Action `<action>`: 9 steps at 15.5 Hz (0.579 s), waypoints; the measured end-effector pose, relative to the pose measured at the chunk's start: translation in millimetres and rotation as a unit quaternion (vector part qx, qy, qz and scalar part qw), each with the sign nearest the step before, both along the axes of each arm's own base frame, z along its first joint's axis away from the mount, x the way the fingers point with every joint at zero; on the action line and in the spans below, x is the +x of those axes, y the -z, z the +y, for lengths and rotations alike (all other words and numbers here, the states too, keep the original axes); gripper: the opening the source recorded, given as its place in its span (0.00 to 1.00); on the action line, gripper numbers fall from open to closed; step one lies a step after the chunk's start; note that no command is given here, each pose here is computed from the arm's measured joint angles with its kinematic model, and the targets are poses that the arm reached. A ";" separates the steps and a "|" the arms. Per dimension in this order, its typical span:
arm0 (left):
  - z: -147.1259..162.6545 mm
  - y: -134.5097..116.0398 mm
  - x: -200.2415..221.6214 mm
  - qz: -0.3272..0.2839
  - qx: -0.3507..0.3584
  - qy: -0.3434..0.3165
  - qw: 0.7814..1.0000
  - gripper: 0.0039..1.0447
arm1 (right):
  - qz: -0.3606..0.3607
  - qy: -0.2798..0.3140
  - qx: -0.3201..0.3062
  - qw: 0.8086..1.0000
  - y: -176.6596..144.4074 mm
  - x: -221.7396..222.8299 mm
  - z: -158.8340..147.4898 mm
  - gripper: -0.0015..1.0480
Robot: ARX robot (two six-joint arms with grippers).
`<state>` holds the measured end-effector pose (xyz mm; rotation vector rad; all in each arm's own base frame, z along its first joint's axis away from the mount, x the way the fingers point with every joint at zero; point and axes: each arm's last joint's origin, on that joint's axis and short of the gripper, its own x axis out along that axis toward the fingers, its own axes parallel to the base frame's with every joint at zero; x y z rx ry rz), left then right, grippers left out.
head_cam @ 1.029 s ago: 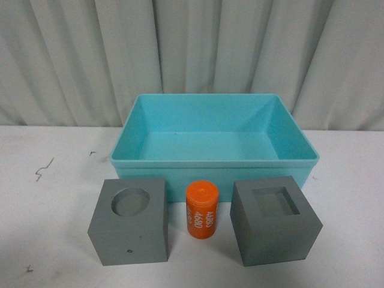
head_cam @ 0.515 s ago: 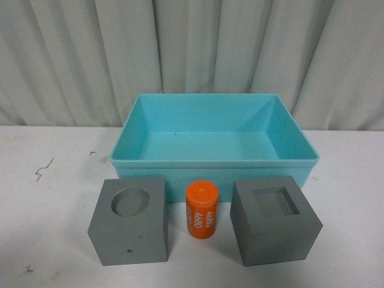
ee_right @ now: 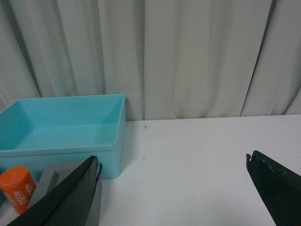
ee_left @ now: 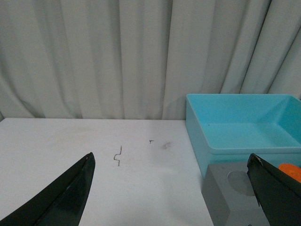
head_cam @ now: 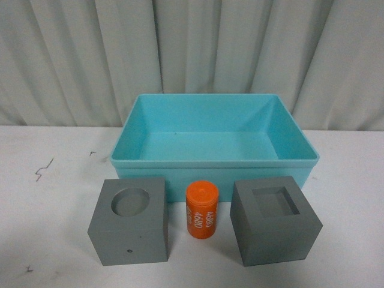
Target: Place gray and orange parts in blue box
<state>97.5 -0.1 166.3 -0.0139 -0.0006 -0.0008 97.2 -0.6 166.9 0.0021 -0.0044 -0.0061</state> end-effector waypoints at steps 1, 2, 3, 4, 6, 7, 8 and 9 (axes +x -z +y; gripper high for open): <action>0.0 0.0 0.0 0.000 0.000 0.000 1.000 0.94 | 0.000 0.000 0.000 1.000 0.0 0.0 0.0 0.94; 0.0 0.0 0.0 0.000 0.000 0.000 1.000 0.94 | 0.000 0.000 0.000 1.000 0.0 0.0 0.0 0.94; 0.0 0.0 0.0 0.000 0.000 0.000 1.000 0.94 | 0.000 0.000 0.000 1.000 0.0 0.0 0.0 0.94; 0.0 0.0 0.0 0.000 0.000 0.000 1.000 0.94 | 0.000 0.000 0.000 1.000 0.0 0.0 0.0 0.94; 0.0 0.0 0.0 0.000 0.000 0.000 1.000 0.94 | 0.000 0.000 0.000 1.000 0.0 0.0 0.0 0.94; 0.0 0.0 0.0 0.000 0.000 0.000 1.000 0.94 | 0.000 0.000 0.000 1.000 0.0 0.0 0.0 0.94; 0.0 0.0 0.0 0.000 0.000 0.000 1.000 0.94 | 0.000 0.000 0.000 1.000 0.0 0.0 0.0 0.94; 0.0 0.0 0.0 0.000 0.000 0.000 1.000 0.94 | 0.000 0.000 0.000 1.000 0.0 0.0 0.0 0.94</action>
